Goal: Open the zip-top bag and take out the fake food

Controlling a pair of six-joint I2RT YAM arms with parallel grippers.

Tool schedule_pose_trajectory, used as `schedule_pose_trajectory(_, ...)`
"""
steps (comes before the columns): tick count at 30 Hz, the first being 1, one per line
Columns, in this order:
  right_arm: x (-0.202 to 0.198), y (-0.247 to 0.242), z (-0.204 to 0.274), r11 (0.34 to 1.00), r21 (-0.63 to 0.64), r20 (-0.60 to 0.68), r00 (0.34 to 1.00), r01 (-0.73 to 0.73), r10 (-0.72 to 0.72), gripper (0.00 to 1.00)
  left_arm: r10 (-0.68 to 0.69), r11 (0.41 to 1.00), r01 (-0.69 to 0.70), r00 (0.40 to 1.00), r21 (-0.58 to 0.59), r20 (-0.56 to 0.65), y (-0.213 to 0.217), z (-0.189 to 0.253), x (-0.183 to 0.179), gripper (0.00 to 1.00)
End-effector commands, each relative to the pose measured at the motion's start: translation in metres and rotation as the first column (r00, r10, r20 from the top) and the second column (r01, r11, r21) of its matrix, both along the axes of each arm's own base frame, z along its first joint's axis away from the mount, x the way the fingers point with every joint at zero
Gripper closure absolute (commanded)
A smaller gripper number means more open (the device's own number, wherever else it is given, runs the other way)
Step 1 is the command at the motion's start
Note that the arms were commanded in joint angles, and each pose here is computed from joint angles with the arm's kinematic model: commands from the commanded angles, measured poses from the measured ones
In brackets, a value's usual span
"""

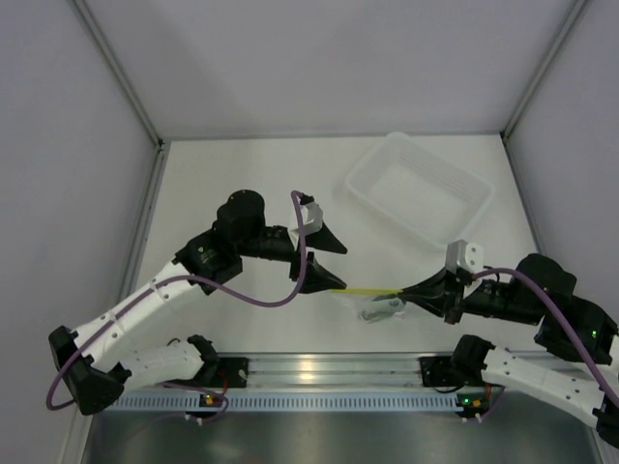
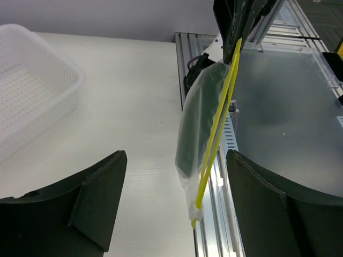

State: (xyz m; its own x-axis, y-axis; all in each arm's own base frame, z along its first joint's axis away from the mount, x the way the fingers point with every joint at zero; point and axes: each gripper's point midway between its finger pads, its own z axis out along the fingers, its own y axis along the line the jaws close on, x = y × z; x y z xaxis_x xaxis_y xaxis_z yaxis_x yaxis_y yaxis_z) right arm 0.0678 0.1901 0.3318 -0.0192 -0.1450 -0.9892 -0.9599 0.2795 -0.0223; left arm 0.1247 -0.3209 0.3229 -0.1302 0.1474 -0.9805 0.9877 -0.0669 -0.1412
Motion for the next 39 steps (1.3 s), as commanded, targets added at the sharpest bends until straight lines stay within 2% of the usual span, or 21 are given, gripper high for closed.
schedule_pose_trajectory(1,-0.011,0.008,0.014,0.995,0.042,0.05,0.995,-0.088,0.086,1.0,-0.044,0.998,0.045,0.999,-0.039,0.022,-0.009,0.023,0.002,0.21)
schedule_pose_trajectory(2,-0.011,0.008,0.013,0.995,0.041,0.049,0.995,-0.089,0.087,1.0,-0.053,0.998,0.054,0.998,-0.037,0.017,-0.011,0.021,0.002,0.22)
schedule_pose_trajectory(3,-0.011,0.007,0.014,0.995,0.045,0.052,0.995,-0.088,0.085,1.0,-0.056,0.998,0.056,0.998,-0.032,0.01,-0.012,0.02,0.002,0.28)
schedule_pose_trajectory(8,-0.01,0.007,0.017,0.995,0.057,0.054,0.996,-0.08,0.077,1.0,-0.07,0.997,0.07,0.998,-0.01,0.002,-0.02,0.009,0.001,0.34)
schedule_pose_trajectory(9,-0.011,0.007,0.018,0.995,0.059,0.054,0.995,-0.083,0.079,1.0,-0.079,0.997,0.079,0.997,-0.008,0.001,-0.022,0.008,-0.002,0.39)
schedule_pose_trajectory(13,-0.01,0.008,0.017,0.995,0.061,0.052,0.996,-0.081,0.078,1.0,-0.102,0.995,0.102,0.995,0.0,-0.013,-0.027,0.004,-0.007,0.44)
schedule_pose_trajectory(21,-0.005,0.008,0.016,0.997,0.063,0.053,0.997,-0.052,0.048,1.0,-0.136,0.991,0.136,0.99,0.01,-0.026,-0.031,-0.001,-0.019,0.48)
schedule_pose_trajectory(39,-0.004,0.008,0.009,0.998,0.038,0.041,0.998,-0.05,0.048,1.0,-0.086,0.996,0.085,0.996,-0.02,-0.015,-0.031,0.016,-0.014,0.51)
